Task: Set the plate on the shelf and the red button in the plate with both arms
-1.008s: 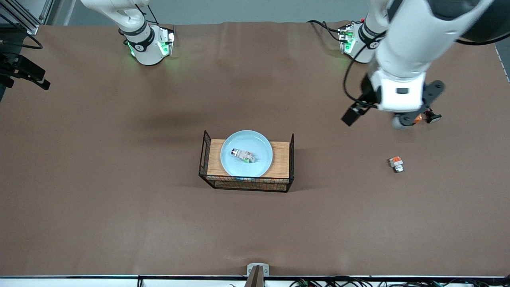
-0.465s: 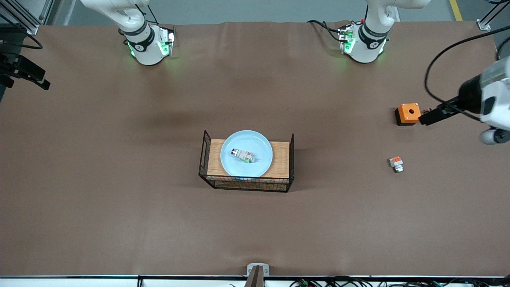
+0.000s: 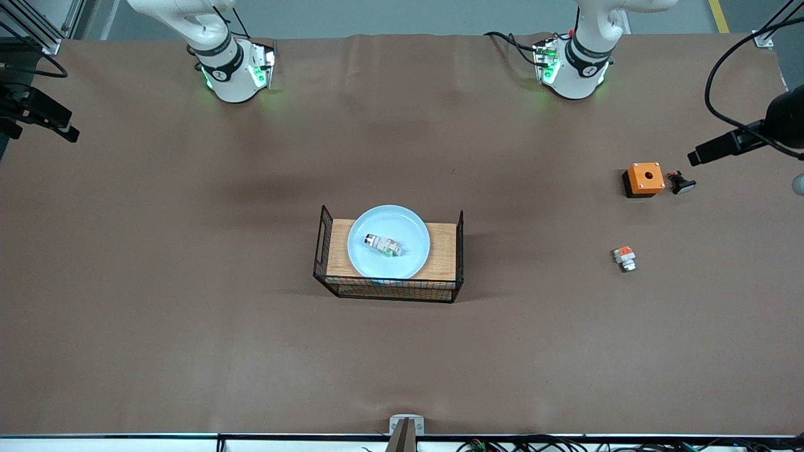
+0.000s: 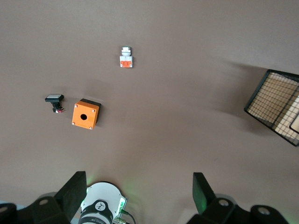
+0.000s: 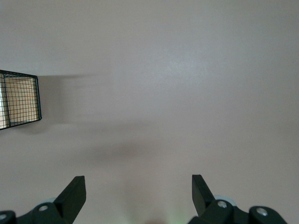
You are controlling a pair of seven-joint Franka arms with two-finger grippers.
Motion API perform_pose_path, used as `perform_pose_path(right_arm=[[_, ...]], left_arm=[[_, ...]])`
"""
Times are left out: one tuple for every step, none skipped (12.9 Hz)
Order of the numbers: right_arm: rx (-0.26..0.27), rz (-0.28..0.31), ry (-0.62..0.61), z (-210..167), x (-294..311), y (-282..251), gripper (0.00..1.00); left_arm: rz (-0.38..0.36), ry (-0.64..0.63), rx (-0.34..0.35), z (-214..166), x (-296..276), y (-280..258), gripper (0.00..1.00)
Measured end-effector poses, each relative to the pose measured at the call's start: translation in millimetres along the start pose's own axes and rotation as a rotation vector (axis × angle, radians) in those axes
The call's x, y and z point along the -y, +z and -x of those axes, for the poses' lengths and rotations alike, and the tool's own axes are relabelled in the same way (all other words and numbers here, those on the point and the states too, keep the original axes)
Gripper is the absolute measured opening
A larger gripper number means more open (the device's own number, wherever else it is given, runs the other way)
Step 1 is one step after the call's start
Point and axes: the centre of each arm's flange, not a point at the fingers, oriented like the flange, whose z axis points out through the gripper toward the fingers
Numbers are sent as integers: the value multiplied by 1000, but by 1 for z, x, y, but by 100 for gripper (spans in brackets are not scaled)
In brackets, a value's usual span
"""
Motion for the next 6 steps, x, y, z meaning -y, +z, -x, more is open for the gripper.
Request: perform_pose_path(right_arm=[[0, 0, 0, 0, 0, 0, 100], [0, 0, 0, 0, 0, 0, 100], [0, 0, 0, 0, 0, 0, 100], [0, 0, 0, 0, 0, 0, 100], [0, 0, 0, 0, 0, 0, 100], [0, 0, 0, 0, 0, 0, 100]], left_arm=[[6, 15, -4, 7, 4, -4, 100], [15, 32, -10, 12, 12, -6, 100], [28, 47, -22, 17, 21, -8, 100], [42, 61, -38, 22, 30, -10, 100], [52, 73, -54, 29, 37, -10, 100], [56, 78, -64, 36, 39, -8, 100]])
